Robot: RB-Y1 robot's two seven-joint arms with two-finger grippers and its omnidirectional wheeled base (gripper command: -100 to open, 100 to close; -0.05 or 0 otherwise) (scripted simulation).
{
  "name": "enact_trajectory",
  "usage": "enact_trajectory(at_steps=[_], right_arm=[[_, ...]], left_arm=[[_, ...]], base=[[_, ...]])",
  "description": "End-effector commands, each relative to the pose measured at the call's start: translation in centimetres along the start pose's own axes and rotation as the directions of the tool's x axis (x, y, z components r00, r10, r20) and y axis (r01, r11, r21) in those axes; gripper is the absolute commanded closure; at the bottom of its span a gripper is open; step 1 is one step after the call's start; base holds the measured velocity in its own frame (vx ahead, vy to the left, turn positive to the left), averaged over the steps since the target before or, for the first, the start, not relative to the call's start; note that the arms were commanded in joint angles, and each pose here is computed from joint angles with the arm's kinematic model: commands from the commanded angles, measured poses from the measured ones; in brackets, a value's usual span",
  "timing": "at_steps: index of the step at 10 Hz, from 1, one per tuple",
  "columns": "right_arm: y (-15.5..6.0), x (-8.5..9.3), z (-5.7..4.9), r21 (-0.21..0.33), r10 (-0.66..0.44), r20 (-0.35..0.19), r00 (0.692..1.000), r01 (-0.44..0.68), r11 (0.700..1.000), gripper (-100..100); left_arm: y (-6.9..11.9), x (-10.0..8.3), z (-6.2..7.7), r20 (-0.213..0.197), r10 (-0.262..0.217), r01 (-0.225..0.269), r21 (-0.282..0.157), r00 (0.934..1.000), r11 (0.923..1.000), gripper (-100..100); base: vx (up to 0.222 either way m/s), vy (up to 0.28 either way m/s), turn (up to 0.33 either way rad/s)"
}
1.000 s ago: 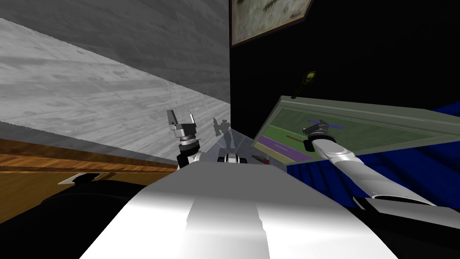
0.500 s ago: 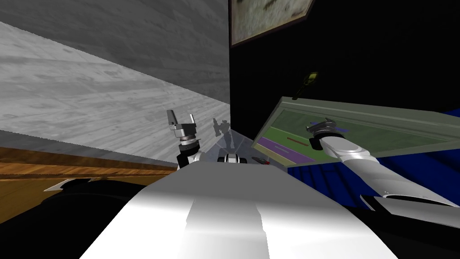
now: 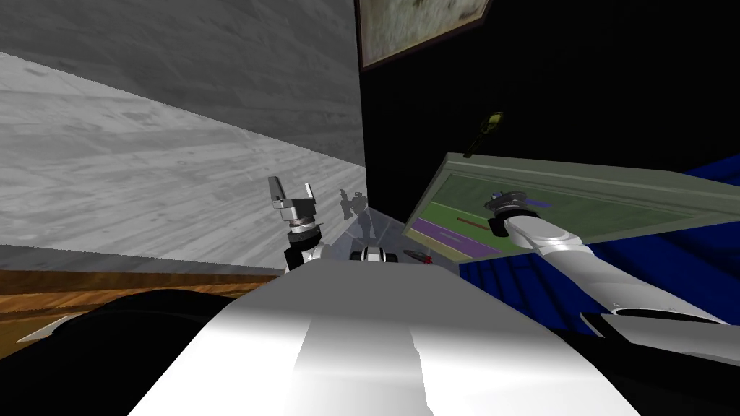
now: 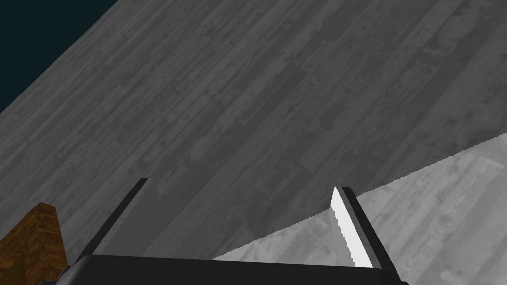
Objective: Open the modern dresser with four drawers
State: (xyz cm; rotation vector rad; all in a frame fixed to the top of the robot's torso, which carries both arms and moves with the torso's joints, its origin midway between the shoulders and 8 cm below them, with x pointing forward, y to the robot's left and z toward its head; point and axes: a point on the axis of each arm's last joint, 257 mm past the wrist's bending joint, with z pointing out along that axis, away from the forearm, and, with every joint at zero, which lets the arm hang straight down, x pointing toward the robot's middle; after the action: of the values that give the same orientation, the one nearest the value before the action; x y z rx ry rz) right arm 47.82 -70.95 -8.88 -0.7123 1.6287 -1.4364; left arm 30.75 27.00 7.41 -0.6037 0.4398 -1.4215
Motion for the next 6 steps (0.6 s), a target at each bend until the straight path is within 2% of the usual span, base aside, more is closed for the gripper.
enact_trajectory(at_steps=[1, 2, 3, 4, 5, 6], right_arm=[[-0.3, -4.5, 0.1, 0.018, -0.012, 0.065, 0.998, 0.011, 1.0, 100], [-0.4, -5.6, 0.0, 0.019, -0.006, 0.086, 0.996, 0.004, 1.0, 100], [0.0, -8.1, -0.3, 0.017, -0.009, 0.117, 0.993, 0.007, 1.0, 100], [0.0, -8.6, -0.4, 0.017, -0.006, 0.127, 0.992, 0.003, 1.0, 100], [0.5, -10.7, -0.7, 0.012, -0.009, 0.15, 0.989, 0.007, 1.0, 100], [0.5, -11.4, -0.9, 0.011, -0.004, 0.164, 0.986, 0.002, 1.0, 100]], left_arm=[[0.0, 0.0, 0.0, 0.0, 0.0, 0.0, 0.0, 1.0, 1.0, 0], [0.0, 0.0, 0.0, 0.0, 0.0, 0.0, 0.0, 1.0, 1.0, 0], [0.0, 0.0, 0.0, 0.0, 0.0, 0.0, 0.0, 1.0, 1.0, 0], [0.0, 0.0, 0.0, 0.0, 0.0, 0.0, 0.0, 1.0, 1.0, 0], [0.0, 0.0, 0.0, 0.0, 0.0, 0.0, 0.0, 1.0, 1.0, 0], [0.0, 0.0, 0.0, 0.0, 0.0, 0.0, 0.0, 1.0, 1.0, 0]], base=[[0.033, -0.034, -0.251], [0.024, -0.018, -0.135], [0.023, -0.021, -0.23], [0.023, -0.018, -0.137], [0.022, -0.021, -0.195], [0.018, -0.014, -0.153]])
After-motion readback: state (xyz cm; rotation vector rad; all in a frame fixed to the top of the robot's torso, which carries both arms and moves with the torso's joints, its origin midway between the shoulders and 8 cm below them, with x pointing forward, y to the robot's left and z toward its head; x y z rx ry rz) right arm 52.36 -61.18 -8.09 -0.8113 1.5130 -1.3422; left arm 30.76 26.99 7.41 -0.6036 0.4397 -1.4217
